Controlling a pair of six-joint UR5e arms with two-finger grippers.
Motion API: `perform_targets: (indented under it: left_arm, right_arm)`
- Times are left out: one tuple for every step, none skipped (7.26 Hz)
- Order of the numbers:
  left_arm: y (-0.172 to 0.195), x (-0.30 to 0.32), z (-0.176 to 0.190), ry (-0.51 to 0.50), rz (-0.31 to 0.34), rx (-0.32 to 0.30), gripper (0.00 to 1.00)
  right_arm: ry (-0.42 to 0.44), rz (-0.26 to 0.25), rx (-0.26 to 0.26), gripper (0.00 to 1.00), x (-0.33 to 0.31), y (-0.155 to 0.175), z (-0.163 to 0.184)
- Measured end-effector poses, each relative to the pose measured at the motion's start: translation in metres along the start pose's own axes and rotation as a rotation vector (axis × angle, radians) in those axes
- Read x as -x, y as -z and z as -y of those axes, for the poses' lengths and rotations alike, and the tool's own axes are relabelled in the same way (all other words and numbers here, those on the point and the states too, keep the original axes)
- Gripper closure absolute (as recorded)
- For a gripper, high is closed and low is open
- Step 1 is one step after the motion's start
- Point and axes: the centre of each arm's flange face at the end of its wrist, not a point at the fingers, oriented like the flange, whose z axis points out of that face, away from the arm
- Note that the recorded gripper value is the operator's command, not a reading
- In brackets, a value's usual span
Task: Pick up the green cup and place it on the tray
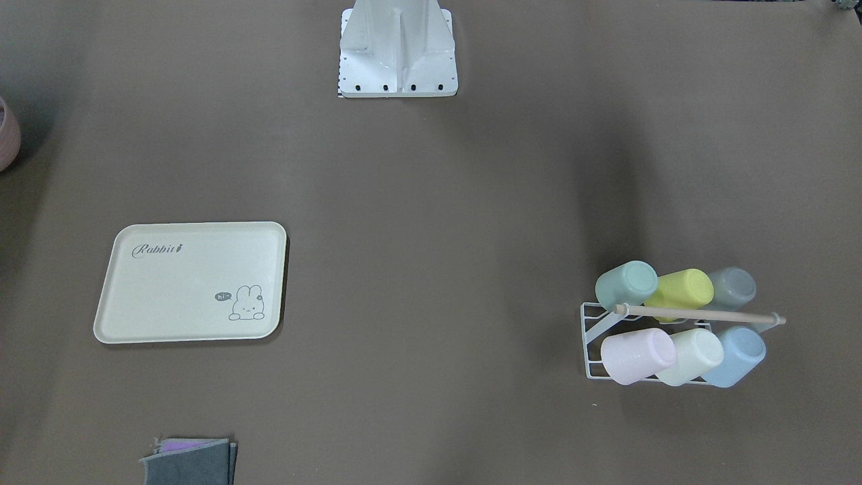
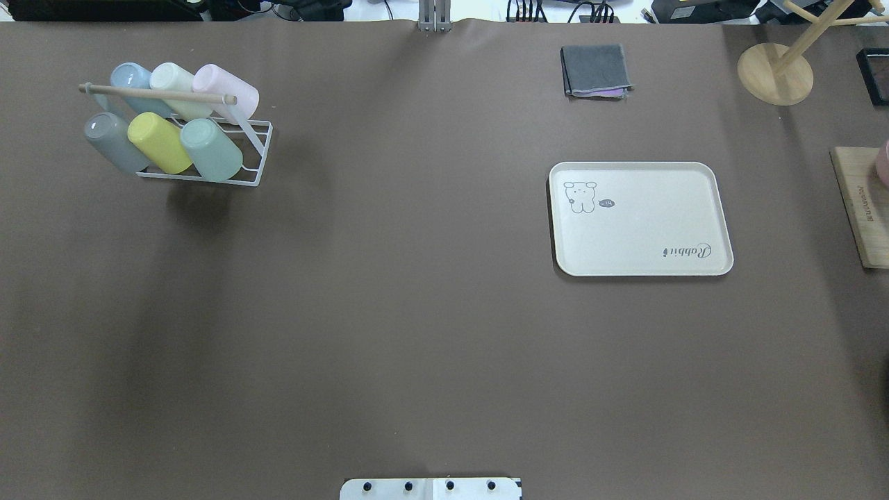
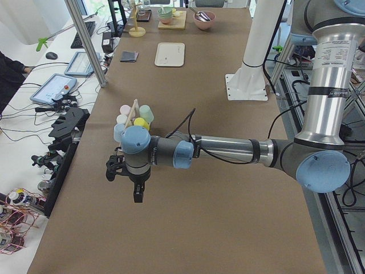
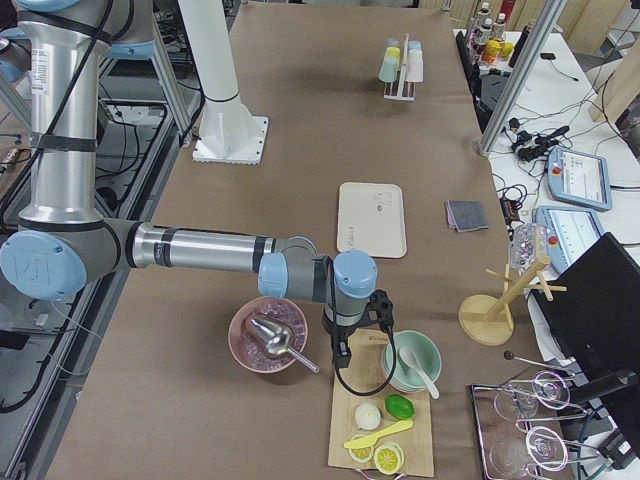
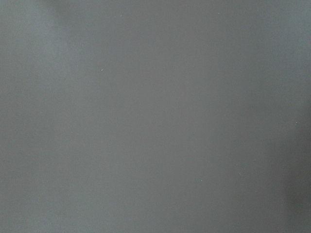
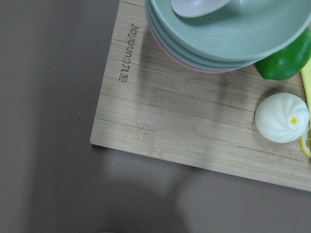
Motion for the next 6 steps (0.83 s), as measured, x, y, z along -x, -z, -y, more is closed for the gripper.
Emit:
perform_targets:
  left_arm:
    - [-0.001,0.001,-0.001,0.003,0.001,0.003,0.01]
    - [-0.003,0.003,-0.002,0.008,0.001,0.008,0.01]
    - [-0.004,0.004,-0.003,0.01,0.001,0.01,0.01]
    - [-0.004,0.004,-0.003,0.011,0.001,0.011,0.01]
    - [-0.005,0.005,-0.003,0.012,0.001,0.012,0.01]
    - [-0.005,0.005,-0.003,0.011,0.002,0.012,0.01]
  right_arm:
    - [-0.002,0.001,0.003,0.0,-0.001,-0.002,-0.001]
    - [-0.005,0.004,0.005,0.0,-0.003,-0.003,-0.004]
    - [-0.01,0.008,0.005,0.0,-0.006,-0.003,-0.008]
    - [-0.014,0.009,0.003,0.0,-0.008,-0.003,-0.011]
    - [-0.019,0.008,-0.001,0.0,-0.01,-0.001,-0.012]
    - [-0.025,0.006,-0.004,0.0,-0.011,0.0,-0.014]
